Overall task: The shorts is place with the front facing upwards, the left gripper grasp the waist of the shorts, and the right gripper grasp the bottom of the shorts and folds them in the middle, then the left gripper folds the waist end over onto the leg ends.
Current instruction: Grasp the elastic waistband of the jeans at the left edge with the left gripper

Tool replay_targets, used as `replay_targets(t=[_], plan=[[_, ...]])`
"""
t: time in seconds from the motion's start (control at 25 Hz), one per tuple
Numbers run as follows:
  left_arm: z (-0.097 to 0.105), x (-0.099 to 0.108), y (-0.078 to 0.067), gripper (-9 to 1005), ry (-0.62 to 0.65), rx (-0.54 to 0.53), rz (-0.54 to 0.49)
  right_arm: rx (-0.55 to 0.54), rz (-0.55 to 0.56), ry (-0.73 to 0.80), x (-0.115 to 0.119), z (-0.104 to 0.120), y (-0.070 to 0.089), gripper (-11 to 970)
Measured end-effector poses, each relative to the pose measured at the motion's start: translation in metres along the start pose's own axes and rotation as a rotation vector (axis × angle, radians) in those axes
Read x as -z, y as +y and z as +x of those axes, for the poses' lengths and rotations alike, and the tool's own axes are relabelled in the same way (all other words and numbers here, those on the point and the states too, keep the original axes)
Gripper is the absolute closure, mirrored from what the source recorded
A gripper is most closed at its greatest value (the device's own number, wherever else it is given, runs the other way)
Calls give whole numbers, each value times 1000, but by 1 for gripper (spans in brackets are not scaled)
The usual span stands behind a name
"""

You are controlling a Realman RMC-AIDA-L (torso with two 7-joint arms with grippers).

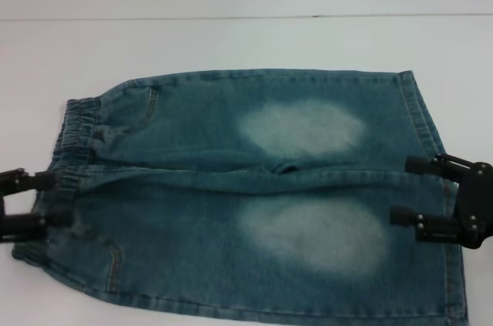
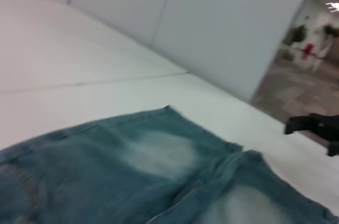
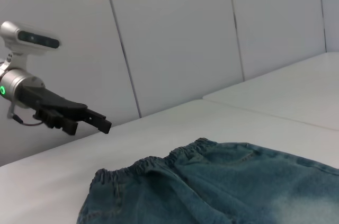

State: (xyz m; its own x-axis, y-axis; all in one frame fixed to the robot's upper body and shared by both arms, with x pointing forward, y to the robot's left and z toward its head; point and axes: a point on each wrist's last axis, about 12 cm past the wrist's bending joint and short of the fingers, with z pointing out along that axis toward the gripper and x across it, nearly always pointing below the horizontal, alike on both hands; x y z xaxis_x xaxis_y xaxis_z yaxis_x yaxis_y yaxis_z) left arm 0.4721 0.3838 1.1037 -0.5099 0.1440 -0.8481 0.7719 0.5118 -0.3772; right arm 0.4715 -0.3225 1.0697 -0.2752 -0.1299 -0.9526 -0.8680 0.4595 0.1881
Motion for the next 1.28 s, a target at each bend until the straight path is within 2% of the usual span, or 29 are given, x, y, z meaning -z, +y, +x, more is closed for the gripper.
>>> replay_targets(t=[0.28,0.52,0.64,0.8,1.28], plan=[[-27,17,4,168,171,144,-143,6,3,-3,0,-2,-1,18],[-37,10,8,174,352,196,-289,9,5,-1,-1,-5,-4,18],[-39,2,10,177,438,219,-309,9,9,1,-1,-5,-5,18],[-39,-6,12,181,492,220,-316,9,12,1,-1,-5,-5,18],[-28,-23,20,194,544,211,-333,10,17,-2,0,-6,-6,17]])
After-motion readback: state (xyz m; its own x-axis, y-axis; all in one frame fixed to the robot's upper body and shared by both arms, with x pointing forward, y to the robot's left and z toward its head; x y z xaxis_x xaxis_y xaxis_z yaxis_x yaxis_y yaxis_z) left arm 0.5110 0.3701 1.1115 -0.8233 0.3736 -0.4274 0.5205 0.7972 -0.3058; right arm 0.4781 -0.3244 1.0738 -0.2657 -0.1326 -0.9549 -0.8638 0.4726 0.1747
